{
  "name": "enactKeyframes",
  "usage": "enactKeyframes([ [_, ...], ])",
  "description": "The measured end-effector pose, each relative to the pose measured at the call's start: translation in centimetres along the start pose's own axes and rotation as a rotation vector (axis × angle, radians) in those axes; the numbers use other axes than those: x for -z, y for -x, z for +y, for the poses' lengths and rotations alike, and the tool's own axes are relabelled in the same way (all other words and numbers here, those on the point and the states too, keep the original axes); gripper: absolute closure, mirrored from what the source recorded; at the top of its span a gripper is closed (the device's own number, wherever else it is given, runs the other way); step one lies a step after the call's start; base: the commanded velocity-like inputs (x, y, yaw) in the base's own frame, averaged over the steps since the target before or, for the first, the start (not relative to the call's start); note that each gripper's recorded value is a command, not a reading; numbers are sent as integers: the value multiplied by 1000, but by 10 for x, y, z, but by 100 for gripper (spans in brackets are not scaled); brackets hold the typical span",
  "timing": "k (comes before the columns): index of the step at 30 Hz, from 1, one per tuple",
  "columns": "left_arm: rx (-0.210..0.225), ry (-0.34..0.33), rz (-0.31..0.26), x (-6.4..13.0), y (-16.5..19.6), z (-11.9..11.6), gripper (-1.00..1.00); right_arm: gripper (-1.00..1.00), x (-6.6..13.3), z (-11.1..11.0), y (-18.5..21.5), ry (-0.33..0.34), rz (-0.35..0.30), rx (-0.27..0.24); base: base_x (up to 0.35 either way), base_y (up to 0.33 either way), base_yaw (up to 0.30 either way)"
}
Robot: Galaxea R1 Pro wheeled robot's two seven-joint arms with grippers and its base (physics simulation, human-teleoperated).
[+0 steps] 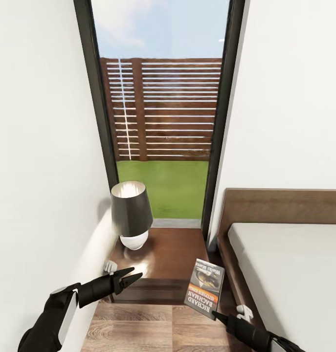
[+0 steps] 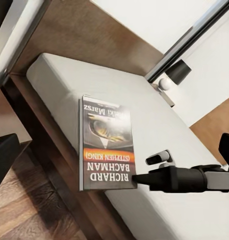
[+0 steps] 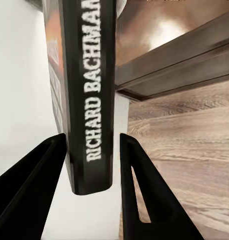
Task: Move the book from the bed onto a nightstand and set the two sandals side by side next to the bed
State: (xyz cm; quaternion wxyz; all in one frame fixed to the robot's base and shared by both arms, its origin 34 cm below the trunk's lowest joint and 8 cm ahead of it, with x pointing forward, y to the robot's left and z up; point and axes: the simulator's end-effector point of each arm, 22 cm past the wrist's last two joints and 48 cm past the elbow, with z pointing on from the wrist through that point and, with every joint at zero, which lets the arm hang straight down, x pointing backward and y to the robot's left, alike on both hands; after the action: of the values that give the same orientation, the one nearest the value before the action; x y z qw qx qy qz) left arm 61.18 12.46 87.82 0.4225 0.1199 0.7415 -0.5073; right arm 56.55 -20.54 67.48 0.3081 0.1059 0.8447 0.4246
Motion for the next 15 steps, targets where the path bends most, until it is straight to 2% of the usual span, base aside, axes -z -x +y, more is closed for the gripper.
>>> enactKeyframes([
  [2,0,0,1,0,0,0,-100,100,0,6,1,24,5,-16,0,0,0],
  [4,0,1,1,-1,-1,0,-100,100,0,10,-1,38,33,-59,0,0,0],
  [5,0,2,2,-1,-1,0,-100,100,-4,22,10,63,74,-90,0,0,0],
  [7,1,2,2,-1,-1,0,-100,100,-4,35,37,92,55,-109,0,0,0],
  [8,7,4,5,-2,-3,1,-100,100,-6,51,48,111,103,-111,0,0,0],
  [9,13,5,7,-2,-5,2,-100,100,-4,70,72,144,104,-153,0,0,0],
  [11,17,7,8,-2,-7,3,-100,100,-4,81,79,149,136,-155,0,0,0],
  [15,20,20,8,-1,-7,7,-100,100,-4,90,87,161,145,-163,0,0,0],
])
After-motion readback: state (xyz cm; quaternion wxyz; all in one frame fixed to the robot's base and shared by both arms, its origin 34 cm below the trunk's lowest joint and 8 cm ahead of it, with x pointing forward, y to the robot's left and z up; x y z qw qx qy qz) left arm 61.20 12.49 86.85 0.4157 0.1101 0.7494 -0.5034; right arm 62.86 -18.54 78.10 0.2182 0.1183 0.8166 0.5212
